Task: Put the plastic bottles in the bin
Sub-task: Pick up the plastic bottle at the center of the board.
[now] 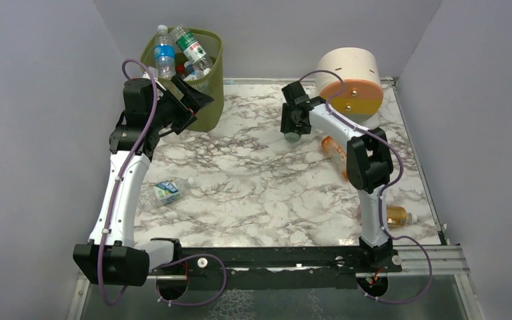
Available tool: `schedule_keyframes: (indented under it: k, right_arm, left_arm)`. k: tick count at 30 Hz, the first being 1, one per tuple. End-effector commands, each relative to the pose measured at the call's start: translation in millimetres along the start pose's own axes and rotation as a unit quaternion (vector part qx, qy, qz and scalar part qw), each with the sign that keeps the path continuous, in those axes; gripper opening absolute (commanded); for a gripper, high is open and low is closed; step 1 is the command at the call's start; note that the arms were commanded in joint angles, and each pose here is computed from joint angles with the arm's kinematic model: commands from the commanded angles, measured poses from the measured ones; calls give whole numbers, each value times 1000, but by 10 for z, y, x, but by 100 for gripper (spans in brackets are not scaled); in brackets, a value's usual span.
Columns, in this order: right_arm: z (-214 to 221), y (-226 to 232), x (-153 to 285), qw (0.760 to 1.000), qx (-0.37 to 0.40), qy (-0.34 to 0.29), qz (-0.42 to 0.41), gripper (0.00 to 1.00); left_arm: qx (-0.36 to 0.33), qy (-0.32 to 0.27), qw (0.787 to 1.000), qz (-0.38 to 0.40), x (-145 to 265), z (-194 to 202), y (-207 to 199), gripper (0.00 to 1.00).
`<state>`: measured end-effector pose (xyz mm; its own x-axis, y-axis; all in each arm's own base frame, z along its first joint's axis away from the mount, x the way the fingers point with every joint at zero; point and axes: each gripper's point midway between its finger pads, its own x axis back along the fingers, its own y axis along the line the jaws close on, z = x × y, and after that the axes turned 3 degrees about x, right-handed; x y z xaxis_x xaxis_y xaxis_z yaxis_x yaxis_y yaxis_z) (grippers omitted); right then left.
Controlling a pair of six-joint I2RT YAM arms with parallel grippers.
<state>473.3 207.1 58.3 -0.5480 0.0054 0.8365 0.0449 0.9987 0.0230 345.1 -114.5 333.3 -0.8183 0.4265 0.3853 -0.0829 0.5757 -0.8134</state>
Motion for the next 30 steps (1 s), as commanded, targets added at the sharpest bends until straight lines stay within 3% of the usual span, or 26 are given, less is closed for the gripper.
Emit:
schedule_keyframes:
  k: [1, 12, 25, 30]
  right_arm:
    - [-129, 293, 723, 996, 30, -29, -77, 51]
    - [-72, 480, 1751, 978, 30, -15, -205, 51]
    - [76, 811, 2773, 920, 52, 25, -387, 51]
    - [204, 807, 2958, 907, 56, 41, -415, 53]
  left_arm:
    - [9, 41, 999, 20, 11, 137, -68, 99]
    - [42, 90, 994, 48, -80, 240, -177, 99]
    - [43, 135, 986, 88, -96, 434, -434, 99]
    - [64, 130, 984, 103, -112, 515, -407, 99]
